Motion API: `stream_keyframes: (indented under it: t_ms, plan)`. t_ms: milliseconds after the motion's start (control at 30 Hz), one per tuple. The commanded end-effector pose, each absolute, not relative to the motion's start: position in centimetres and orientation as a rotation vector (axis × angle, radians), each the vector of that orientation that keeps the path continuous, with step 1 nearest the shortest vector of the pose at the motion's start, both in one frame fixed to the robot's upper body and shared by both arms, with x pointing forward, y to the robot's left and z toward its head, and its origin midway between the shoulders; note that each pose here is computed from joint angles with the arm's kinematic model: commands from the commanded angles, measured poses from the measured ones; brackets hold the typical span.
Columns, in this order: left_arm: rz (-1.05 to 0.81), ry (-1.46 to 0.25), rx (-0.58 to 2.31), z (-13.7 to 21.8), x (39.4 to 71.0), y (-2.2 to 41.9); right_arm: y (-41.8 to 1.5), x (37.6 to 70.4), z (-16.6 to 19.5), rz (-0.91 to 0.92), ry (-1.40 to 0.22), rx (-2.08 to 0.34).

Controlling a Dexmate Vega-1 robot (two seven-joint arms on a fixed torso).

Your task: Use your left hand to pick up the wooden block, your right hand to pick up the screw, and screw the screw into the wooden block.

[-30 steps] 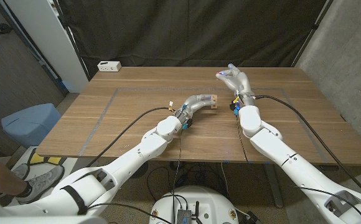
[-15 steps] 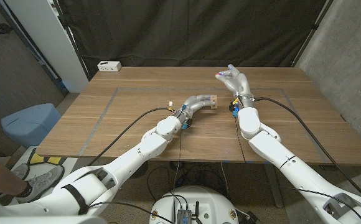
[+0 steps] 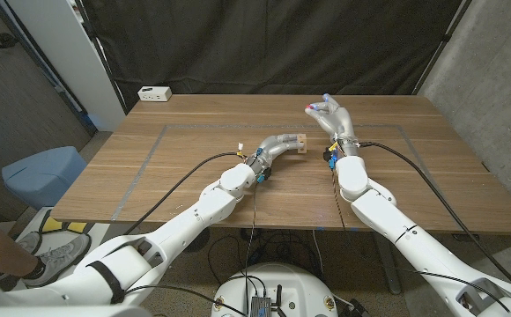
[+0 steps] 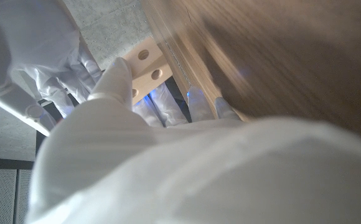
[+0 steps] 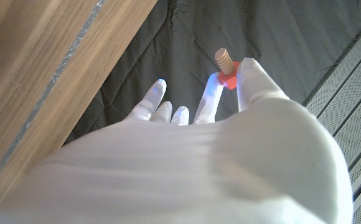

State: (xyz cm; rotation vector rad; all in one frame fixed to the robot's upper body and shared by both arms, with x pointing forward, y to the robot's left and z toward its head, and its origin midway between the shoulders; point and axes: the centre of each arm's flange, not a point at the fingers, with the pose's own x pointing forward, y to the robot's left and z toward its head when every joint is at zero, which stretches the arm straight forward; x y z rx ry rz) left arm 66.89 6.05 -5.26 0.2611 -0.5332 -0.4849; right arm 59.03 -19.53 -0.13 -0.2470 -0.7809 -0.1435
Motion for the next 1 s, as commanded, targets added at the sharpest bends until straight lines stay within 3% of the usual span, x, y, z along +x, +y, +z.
stream_keyframes:
  t_ms: [33, 1000]
  plan:
    - [-0.501, -0.524, 0.231, -5.6, 66.7, 5.9, -19.9, 59.0, -1.5, -0.138, -0.793, -0.211]
    - [-0.51, -0.524, 0.234, -5.5, 66.4, 5.3, -20.4, 58.9, -2.6, -0.105, -0.851, -0.182]
